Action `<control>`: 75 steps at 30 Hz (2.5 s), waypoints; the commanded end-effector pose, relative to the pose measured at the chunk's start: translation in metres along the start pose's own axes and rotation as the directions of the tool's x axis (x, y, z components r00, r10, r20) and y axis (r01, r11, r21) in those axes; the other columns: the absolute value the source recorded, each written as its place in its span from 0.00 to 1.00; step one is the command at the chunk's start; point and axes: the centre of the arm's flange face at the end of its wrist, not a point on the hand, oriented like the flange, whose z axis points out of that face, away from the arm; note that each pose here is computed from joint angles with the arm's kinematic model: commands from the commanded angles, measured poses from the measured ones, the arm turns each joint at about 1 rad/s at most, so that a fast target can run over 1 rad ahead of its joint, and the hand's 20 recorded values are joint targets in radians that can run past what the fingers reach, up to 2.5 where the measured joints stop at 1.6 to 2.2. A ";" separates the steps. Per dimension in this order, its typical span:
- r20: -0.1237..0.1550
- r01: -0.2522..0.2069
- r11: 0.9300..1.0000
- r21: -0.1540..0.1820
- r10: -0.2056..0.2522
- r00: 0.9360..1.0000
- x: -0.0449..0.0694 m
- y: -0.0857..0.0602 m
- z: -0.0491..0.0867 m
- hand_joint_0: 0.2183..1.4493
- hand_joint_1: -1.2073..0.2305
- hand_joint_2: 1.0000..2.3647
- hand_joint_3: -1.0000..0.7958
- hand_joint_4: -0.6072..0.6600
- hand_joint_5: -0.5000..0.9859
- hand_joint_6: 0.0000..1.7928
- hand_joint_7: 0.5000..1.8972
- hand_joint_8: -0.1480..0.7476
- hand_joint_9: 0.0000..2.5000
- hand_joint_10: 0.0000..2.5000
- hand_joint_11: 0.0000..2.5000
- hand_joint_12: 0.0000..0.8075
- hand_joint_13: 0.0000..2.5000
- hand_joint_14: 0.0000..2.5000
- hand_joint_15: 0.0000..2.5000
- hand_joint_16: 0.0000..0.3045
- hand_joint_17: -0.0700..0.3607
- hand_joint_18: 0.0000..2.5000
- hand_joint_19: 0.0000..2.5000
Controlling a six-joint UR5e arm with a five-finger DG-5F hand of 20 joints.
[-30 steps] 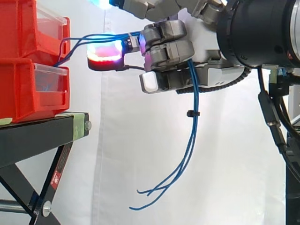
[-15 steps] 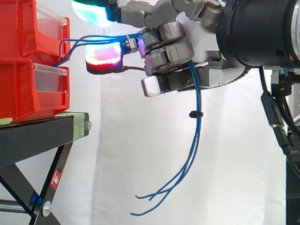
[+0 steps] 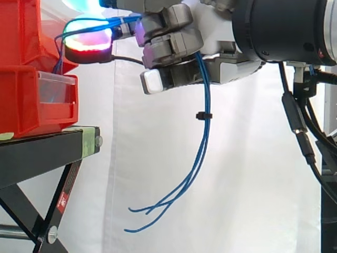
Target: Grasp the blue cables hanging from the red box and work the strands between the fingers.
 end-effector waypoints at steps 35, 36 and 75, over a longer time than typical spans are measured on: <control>-0.073 -0.252 0.968 -0.005 0.251 0.965 0.002 -0.002 -0.003 0.60 0.35 0.01 0.33 0.59 0.53 0.09 0.58 0.58 0.62 1.00 1.00 0.67 0.70 1.00 0.63 0.65 0.51 0.82 0.32; -0.075 -0.254 0.967 -0.004 0.253 0.965 0.003 -0.002 -0.004 0.55 0.36 0.01 0.29 0.60 0.52 0.08 0.59 0.58 0.62 1.00 1.00 0.67 0.70 1.00 0.63 0.65 0.51 0.82 0.32; -0.116 -0.252 0.968 0.021 0.252 0.961 0.002 -0.008 -0.008 0.90 0.35 0.01 0.59 0.48 0.69 0.00 0.65 0.58 0.62 1.00 1.00 0.67 0.70 1.00 0.63 0.65 0.51 0.82 0.32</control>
